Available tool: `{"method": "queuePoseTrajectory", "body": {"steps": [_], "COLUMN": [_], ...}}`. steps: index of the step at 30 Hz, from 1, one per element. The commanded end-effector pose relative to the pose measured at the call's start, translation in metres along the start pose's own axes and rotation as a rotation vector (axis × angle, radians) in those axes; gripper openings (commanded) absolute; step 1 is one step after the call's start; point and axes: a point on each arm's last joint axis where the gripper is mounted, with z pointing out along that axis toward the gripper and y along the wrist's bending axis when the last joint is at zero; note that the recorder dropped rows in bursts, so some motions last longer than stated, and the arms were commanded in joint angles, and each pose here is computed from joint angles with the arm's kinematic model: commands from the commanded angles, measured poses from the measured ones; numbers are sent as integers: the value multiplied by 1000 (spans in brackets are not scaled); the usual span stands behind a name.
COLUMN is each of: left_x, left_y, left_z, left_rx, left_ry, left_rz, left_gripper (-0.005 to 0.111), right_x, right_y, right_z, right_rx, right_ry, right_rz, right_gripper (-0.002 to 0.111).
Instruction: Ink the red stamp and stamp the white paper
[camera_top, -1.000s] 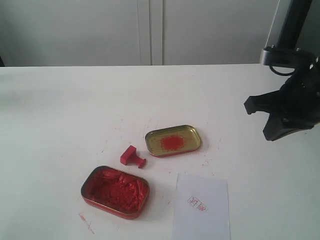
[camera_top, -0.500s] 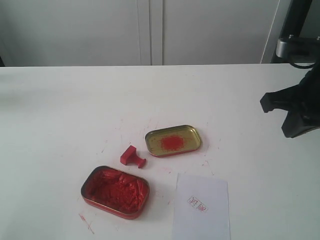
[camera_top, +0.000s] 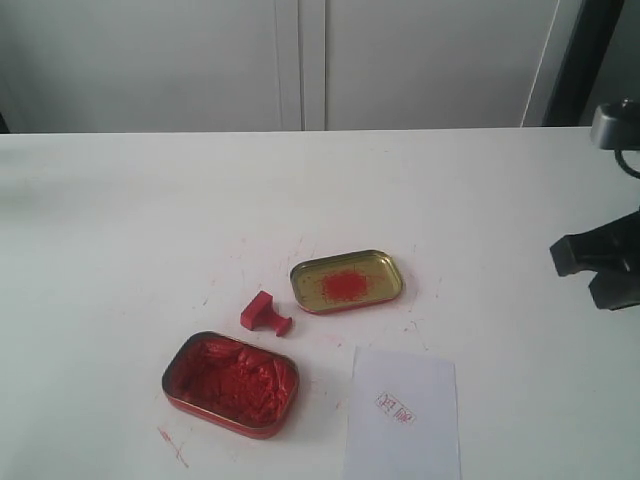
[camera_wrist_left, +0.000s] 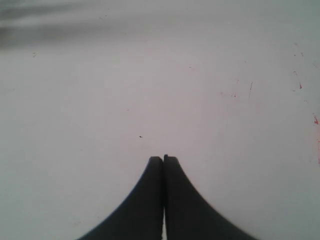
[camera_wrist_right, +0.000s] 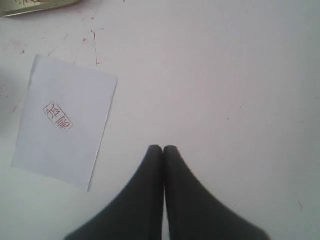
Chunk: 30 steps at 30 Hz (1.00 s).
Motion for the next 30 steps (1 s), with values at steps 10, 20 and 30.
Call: {"method": "queuePoseTrajectory", "body": {"steps": [10, 20, 30], "left_x": [1, 1, 1], "left_y": [0, 0, 0], "left_z": [0, 0, 0], "left_rx": [7, 7, 7], "left_ry": [-1, -1, -1], "left_rz": [-1, -1, -1], "left_gripper": [0, 0, 0], "right_x": [64, 119, 141], "right_y": [-1, 0, 1], "right_z": [-43, -69, -82], "right_rx": [29, 26, 24], "right_ry": [-320, -570, -697], "right_rz": [-39, -63, -76], "right_gripper": [0, 0, 0]}}
